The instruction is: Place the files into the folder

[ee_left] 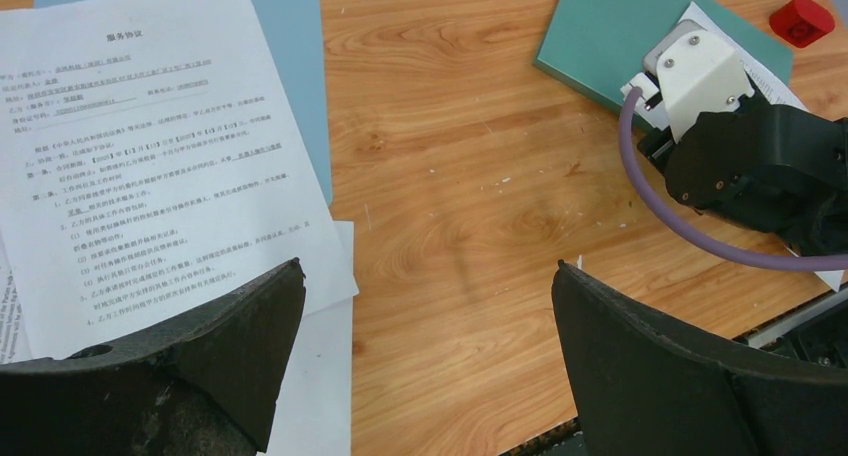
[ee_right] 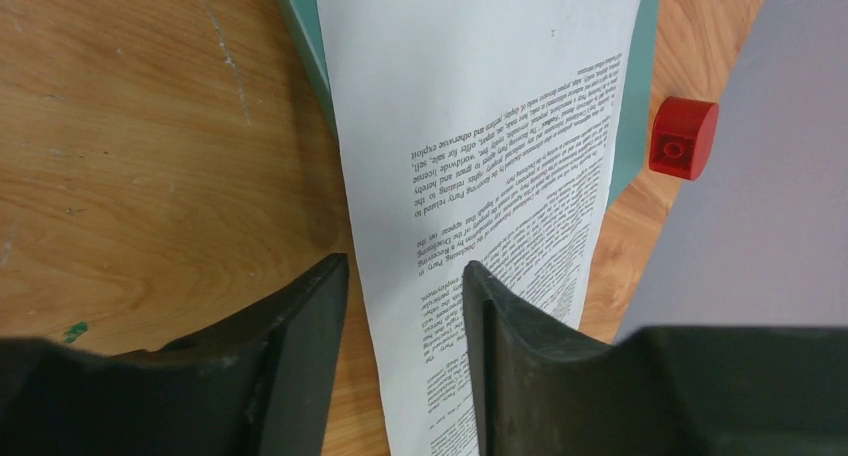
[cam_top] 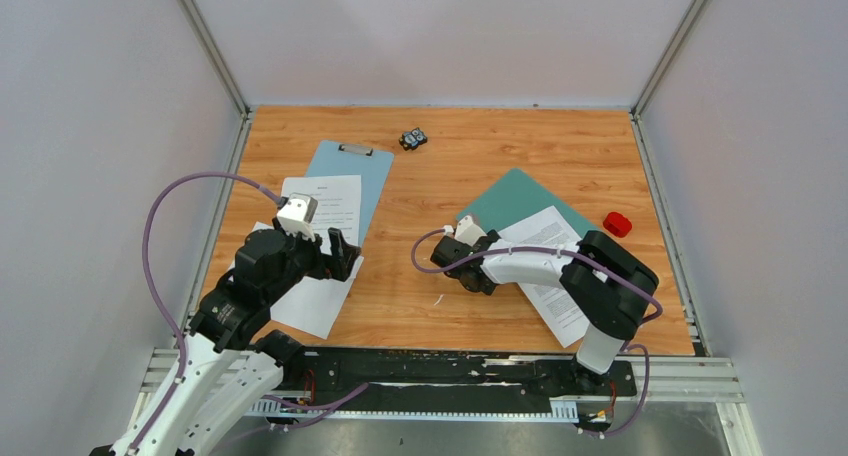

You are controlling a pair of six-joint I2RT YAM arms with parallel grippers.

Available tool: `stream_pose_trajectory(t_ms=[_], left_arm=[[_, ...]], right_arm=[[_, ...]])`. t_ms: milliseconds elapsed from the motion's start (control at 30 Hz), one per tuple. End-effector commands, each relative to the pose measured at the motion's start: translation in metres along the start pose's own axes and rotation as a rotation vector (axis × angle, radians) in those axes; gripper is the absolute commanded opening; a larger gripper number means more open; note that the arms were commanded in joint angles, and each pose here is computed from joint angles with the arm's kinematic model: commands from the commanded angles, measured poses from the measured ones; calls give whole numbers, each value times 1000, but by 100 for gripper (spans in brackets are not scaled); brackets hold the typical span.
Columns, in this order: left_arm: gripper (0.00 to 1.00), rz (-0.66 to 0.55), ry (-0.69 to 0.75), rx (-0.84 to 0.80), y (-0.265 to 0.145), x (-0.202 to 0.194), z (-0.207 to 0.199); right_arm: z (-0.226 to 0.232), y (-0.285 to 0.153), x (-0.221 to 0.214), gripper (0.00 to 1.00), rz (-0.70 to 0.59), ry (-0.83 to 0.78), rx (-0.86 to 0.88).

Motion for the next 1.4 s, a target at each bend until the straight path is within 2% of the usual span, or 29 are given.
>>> stream_pose_trajectory(t_ms=[0,167,267,533,900,933,1033,1067,1133,1367], left_arm=[[100,-30,-14,-7,-2,10,-5],[100,-24,-19,7,0,9,-4],[98,-25,-21,18,0,10,-3],[98,-64,-33,42,-5,14,1],[98,-52,-54,39,2,16,-3],[98,-47,-53,40,3,16,-3],[98,-44,-46,49,3,17,-2],[98,-43,-43,54,3,16,-1],[98,-41,-41,54,2,15,0],[99,-62,-37,37,-4,15,-1]], right_arm=[[-7,-2,4,40,-17,26,-41],[-11,-4,7,28,-46,54,-38],[-14,-6,9,18,-69,81,-16],[-22,-10,11,1,-117,127,5],[-24,-25,22,0,-215,203,97],[-27,-26,21,3,-216,215,88],[-30,-26,20,37,-181,195,74],[-29,-25,19,42,-157,175,73],[-22,-19,11,45,-74,121,67],[-12,-9,-4,44,101,80,15]])
Point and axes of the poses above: each gripper's point midway between its finger pads, its own y axis out along the fingers, its own z axis along the line the jaws close on, x = y × z, the point moved 4 cm from there along -y, back along the fingers, and after that the axes turned 14 degrees about -y, right-handed, at the moved point
